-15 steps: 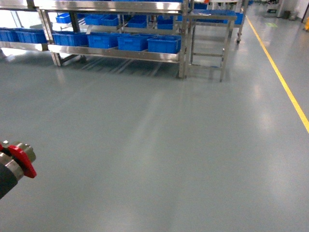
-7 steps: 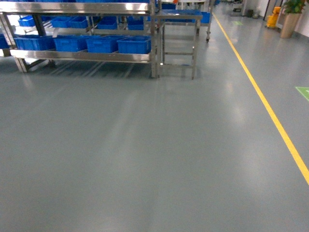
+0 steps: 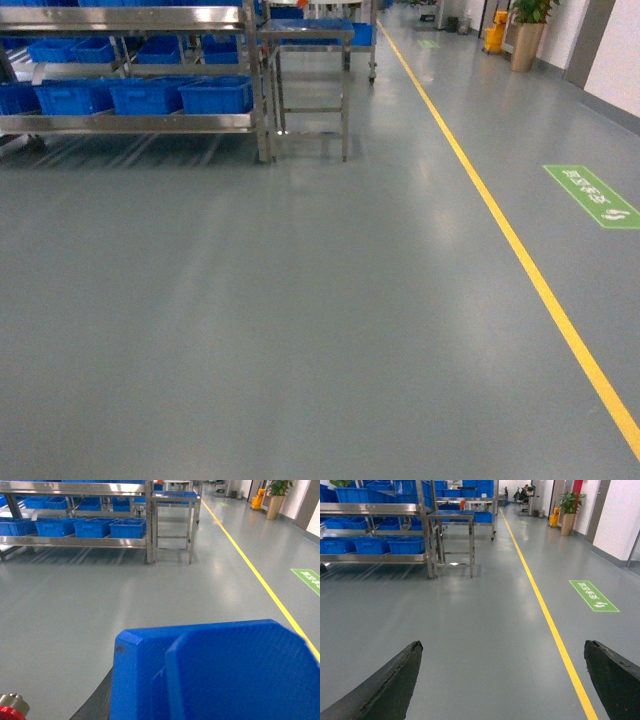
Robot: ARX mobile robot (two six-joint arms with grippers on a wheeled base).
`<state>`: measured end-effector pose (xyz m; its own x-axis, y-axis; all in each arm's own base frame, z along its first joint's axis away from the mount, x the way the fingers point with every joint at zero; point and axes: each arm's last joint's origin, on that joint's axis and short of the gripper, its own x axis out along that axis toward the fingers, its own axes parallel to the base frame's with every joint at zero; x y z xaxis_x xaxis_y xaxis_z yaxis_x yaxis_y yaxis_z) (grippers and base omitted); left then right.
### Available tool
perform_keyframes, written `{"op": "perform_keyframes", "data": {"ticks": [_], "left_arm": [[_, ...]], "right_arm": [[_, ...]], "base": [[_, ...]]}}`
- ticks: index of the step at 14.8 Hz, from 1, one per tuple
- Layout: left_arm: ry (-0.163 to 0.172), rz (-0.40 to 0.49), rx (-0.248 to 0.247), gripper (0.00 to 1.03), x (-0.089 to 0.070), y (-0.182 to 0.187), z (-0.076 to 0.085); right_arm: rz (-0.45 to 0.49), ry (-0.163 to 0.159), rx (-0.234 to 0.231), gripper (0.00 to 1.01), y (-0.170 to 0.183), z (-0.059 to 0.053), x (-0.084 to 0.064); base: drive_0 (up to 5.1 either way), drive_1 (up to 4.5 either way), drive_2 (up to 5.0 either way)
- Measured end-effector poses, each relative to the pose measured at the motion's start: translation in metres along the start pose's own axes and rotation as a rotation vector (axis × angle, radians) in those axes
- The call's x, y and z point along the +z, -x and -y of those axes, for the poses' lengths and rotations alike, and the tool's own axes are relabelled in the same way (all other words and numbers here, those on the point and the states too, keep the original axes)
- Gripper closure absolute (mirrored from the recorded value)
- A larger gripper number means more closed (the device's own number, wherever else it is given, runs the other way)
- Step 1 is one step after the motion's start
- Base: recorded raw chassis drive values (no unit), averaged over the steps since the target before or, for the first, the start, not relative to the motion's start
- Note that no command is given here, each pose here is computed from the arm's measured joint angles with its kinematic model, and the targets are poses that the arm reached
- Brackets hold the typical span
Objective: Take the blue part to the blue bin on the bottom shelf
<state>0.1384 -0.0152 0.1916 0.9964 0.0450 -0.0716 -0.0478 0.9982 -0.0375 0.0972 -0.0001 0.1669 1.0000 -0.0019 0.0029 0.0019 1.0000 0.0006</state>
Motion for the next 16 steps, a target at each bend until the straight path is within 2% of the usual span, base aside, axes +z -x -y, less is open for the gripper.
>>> {"op": "perform_keyframes", "data": {"ticks": [16], "left_arm": [[0.001, 0.004, 0.006, 0.59, 0.0003, 0.0002, -0.0004]], "right_arm": [[0.000, 0.000, 0.001, 0.03, 0.0000, -0.0001, 0.0000]], "base": [[0.0, 4.15, -4.1]]}}
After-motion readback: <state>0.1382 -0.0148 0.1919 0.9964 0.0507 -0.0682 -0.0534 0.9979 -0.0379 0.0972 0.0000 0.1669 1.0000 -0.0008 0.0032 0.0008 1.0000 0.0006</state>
